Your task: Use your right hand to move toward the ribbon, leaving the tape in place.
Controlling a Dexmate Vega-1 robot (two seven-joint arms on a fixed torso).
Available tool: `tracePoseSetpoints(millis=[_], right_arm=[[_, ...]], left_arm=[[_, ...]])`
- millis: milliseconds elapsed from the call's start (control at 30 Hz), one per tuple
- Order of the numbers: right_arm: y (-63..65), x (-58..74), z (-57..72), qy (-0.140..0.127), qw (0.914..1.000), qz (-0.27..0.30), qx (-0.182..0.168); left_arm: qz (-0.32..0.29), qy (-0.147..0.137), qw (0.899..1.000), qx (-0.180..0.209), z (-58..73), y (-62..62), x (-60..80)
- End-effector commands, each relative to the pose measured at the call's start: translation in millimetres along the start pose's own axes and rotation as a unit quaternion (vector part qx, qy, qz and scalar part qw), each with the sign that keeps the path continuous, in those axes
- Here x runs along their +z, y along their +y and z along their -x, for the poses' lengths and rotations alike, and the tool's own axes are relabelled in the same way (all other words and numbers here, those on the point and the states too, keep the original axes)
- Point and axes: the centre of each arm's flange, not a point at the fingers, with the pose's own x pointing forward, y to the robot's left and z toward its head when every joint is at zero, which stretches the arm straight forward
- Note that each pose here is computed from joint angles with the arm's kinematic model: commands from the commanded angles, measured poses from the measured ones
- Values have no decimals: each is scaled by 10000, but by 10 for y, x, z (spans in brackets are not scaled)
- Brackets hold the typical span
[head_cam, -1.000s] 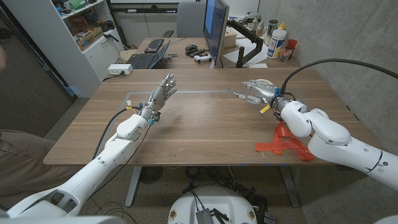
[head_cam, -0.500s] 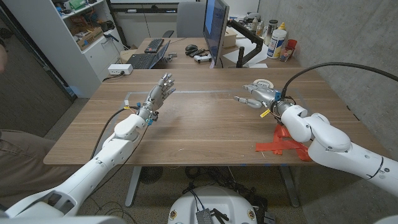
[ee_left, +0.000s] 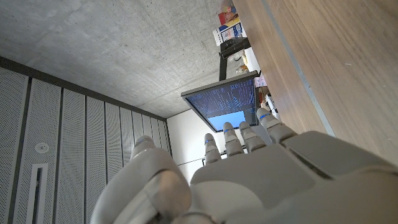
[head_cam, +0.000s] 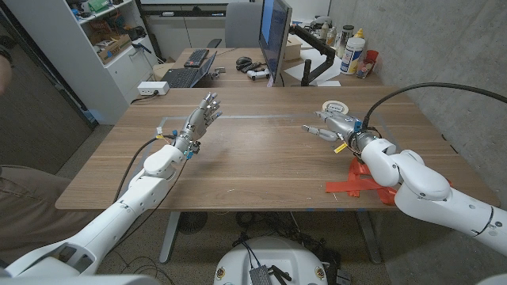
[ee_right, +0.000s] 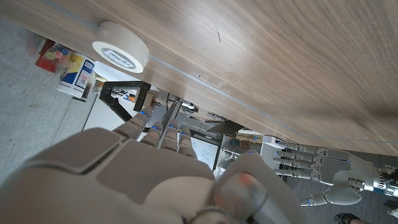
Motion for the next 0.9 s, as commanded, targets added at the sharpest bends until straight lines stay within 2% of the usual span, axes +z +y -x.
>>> tracePoseSetpoints(millis=[33, 533, 900], right_arm=[[60, -74, 80, 181, 9998, -59, 15], [170, -166, 239, 447, 9989, -94, -51], [218, -190, 295, 538, 9985, -72, 42]], left_arm=[[-6, -32, 10000, 20, -15, 7, 21], [-25, -75, 10000, -35, -54, -17, 46], [-19, -65, 9999, -80, -59, -32, 56]])
